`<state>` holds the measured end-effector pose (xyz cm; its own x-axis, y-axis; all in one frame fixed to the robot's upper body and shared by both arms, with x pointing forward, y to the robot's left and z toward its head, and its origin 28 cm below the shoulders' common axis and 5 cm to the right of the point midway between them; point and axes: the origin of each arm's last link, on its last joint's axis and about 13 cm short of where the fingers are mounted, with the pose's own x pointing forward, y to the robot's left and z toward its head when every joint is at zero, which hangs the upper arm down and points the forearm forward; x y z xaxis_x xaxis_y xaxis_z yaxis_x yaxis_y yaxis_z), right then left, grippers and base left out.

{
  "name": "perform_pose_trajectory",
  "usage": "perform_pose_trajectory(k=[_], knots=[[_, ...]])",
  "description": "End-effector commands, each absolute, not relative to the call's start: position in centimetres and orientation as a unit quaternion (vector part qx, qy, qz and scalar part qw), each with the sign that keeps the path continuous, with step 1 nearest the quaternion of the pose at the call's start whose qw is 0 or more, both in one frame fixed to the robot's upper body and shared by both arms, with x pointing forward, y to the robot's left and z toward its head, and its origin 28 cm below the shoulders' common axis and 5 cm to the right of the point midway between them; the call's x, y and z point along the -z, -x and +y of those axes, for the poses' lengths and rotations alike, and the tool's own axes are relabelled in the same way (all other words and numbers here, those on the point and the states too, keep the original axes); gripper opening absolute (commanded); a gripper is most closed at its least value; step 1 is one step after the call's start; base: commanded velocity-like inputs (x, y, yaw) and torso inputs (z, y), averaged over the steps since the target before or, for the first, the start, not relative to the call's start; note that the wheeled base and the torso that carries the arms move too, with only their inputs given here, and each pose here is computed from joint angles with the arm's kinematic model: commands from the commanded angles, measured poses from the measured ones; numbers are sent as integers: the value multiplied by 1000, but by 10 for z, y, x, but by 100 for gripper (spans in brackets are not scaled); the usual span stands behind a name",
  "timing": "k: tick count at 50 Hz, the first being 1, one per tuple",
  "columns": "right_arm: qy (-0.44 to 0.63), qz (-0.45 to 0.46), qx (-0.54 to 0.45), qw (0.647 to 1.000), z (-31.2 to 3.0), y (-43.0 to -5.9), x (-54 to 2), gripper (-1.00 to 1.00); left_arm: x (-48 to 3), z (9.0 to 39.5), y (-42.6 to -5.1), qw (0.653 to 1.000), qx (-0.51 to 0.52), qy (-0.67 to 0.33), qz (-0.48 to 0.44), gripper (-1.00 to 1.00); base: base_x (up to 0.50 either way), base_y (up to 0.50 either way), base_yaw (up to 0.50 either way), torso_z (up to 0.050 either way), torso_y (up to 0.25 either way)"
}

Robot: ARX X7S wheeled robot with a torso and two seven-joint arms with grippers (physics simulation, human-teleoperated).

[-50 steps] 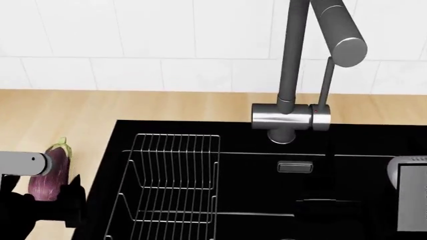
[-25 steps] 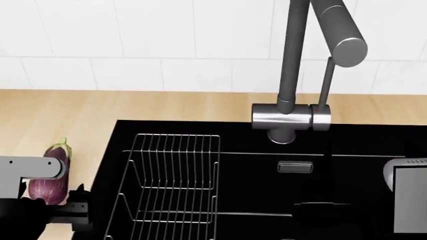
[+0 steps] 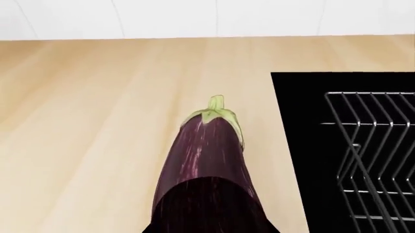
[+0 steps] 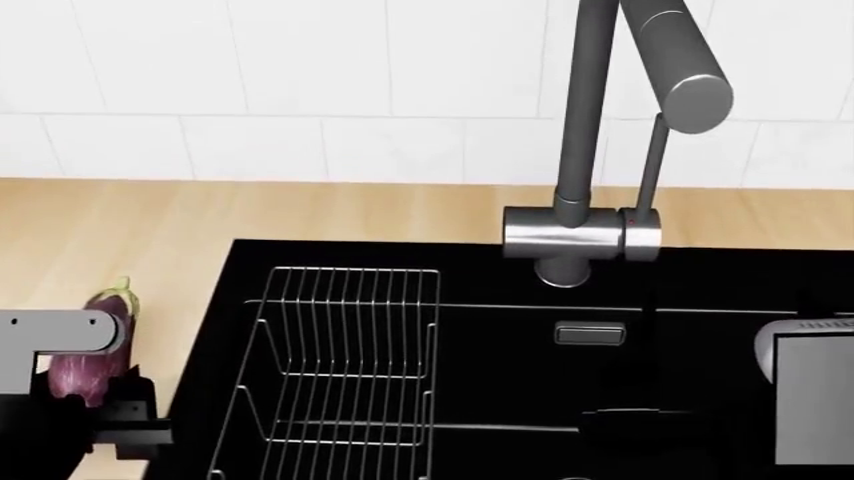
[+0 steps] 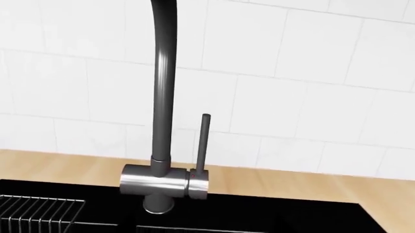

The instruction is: There is a mixed pile of frozen fruits and vegetables on the counter. Locate all the frozen vegetables and place the items in a bowl on the counter. Take all the frozen fruits and defrost them in a running sink.

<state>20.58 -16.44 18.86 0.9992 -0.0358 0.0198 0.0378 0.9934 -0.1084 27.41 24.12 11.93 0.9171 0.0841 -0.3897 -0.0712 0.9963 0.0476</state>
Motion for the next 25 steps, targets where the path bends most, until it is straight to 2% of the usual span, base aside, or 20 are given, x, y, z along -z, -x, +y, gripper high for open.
perform_pose_trajectory(k=[1, 8, 25], knots=[[60, -16, 19, 998, -165, -204, -192, 100, -153, 236, -260, 991, -35, -1, 129, -100, 59, 26, -9, 0, 0], [60, -17, 19, 998, -164, -204, -192, 100, -177, 238, -240, 996, -23, 3, 86, -100, 61, 31, -10, 0, 0], [61, -13, 17, 998, -164, -205, -190, 100, -208, 232, -228, 999, 0, 2, 36, -100, 115, 53, -21, 0, 0]])
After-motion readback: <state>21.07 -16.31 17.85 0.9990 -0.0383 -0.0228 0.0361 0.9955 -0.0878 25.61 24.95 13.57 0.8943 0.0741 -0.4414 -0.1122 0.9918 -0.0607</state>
